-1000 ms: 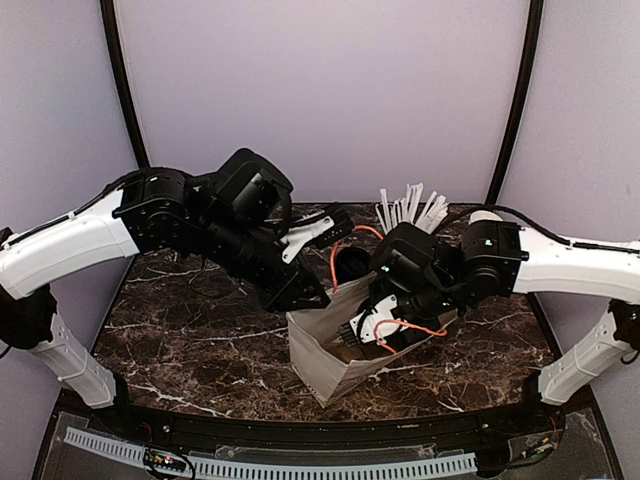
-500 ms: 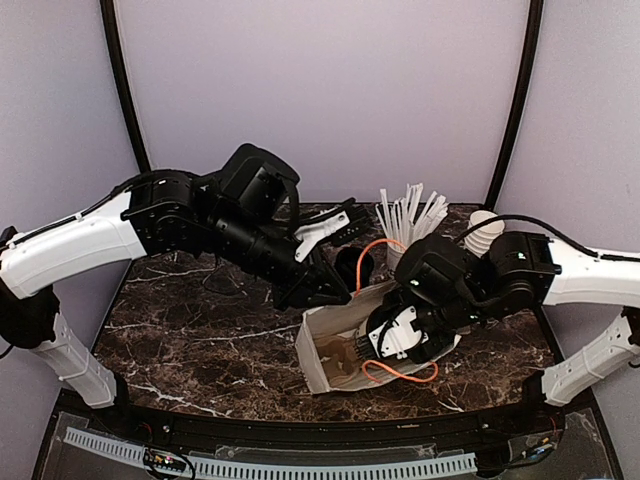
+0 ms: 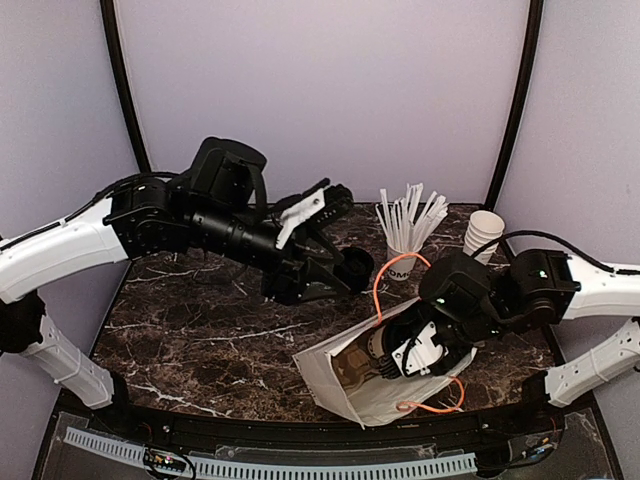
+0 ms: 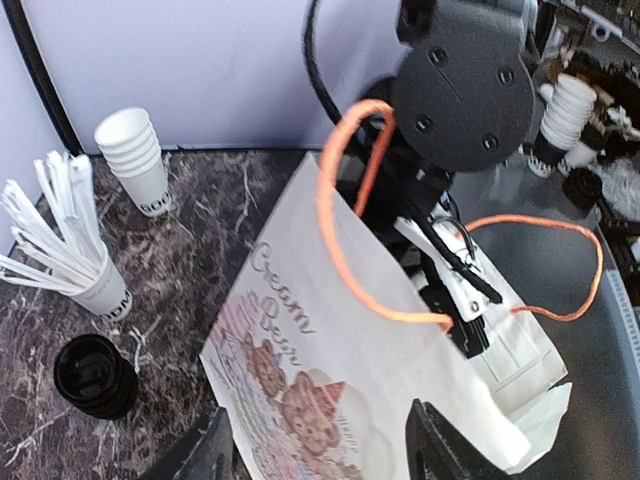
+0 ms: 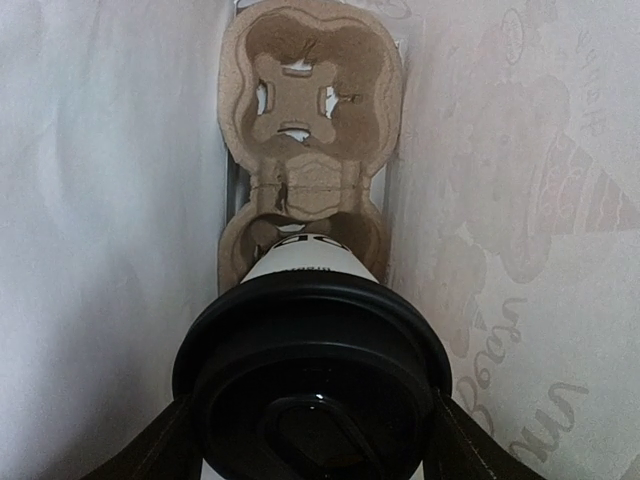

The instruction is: Pack the takeout coffee

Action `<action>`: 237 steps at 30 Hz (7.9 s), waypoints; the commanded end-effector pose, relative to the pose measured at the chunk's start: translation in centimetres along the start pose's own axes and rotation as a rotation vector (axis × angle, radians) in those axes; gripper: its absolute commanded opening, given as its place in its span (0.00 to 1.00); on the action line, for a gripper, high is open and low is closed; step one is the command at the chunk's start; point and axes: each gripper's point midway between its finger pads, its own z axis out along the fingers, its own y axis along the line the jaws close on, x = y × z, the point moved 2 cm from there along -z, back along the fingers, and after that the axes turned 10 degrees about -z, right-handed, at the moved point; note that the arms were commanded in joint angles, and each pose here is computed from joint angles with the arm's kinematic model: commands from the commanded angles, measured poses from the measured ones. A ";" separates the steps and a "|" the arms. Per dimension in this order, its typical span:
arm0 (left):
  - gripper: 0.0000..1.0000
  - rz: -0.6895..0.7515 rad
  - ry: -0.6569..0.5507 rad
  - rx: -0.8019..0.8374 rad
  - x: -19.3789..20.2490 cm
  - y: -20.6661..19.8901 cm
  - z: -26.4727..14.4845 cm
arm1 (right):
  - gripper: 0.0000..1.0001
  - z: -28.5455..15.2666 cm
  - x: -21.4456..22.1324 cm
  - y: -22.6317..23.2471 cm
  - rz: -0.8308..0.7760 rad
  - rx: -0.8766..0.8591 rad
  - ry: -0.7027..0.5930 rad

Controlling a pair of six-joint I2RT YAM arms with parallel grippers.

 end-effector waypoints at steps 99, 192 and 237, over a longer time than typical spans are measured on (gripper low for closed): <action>0.57 -0.451 -0.148 0.037 10.5 12.3 -1.4 | 0.66 11.5 1.3 4.4 0.258 -0.655 0.207; 0.56 -0.426 0.051 0.050 3.0 4.3 -4.1 | 0.99 -0.1 -1.4 -7.4 0.285 -0.246 0.032; 0.00 -0.150 0.005 -0.231 1.2 7.9 -4.2 | 0.99 -15.4 12.7 -22.4 0.575 0.618 0.078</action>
